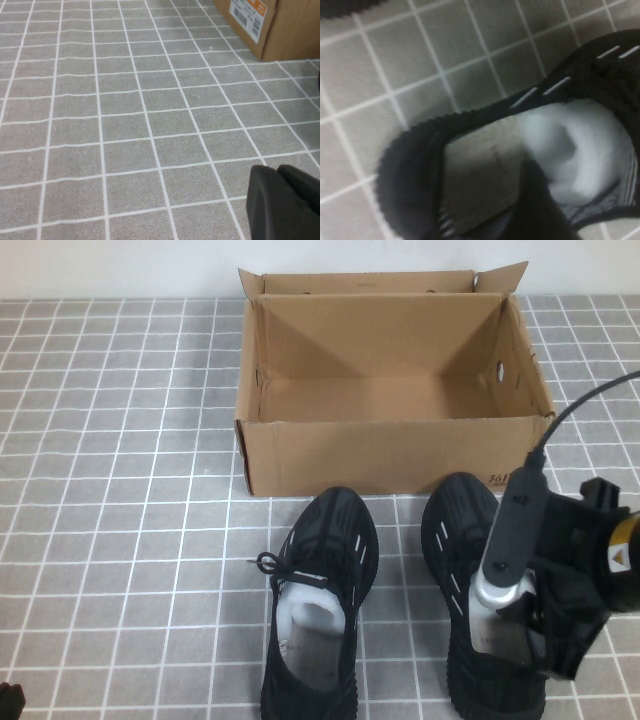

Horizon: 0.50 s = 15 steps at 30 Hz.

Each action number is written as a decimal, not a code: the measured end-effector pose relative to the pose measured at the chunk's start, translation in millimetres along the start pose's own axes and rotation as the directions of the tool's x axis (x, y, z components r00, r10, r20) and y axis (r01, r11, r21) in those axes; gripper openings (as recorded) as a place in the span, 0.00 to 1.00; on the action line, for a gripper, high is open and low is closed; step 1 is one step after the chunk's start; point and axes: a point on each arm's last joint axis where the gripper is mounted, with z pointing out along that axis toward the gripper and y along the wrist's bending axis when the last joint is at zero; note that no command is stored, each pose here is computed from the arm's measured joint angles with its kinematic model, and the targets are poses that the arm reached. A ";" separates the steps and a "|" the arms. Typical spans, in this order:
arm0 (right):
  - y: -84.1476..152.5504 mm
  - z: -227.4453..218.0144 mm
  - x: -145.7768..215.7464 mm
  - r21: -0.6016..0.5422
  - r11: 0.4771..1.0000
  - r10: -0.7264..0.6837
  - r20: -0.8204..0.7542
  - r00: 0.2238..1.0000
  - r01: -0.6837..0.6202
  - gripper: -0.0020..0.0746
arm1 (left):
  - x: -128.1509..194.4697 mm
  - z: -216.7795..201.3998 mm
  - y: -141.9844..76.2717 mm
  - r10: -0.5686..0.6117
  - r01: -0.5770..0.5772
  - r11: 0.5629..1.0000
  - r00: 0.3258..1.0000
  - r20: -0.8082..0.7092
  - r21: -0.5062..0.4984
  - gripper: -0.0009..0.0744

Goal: Put shoes into padded shoe box
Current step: Pick up the shoe from the table

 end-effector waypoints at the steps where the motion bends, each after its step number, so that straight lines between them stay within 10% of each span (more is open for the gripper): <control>1: -1.6 2.9 -0.7 0.009 1.000 -0.012 -0.003 1.000 0.012 0.52 | 0.0 0.0 0.0 0.000 0.000 1.000 1.000 0.000 0.000 0.01; 15: -10.4 16.2 -7.6 0.078 0.995 -0.069 0.027 0.997 0.067 0.52 | 0.0 0.0 0.0 0.000 0.000 1.000 1.000 0.000 0.000 0.01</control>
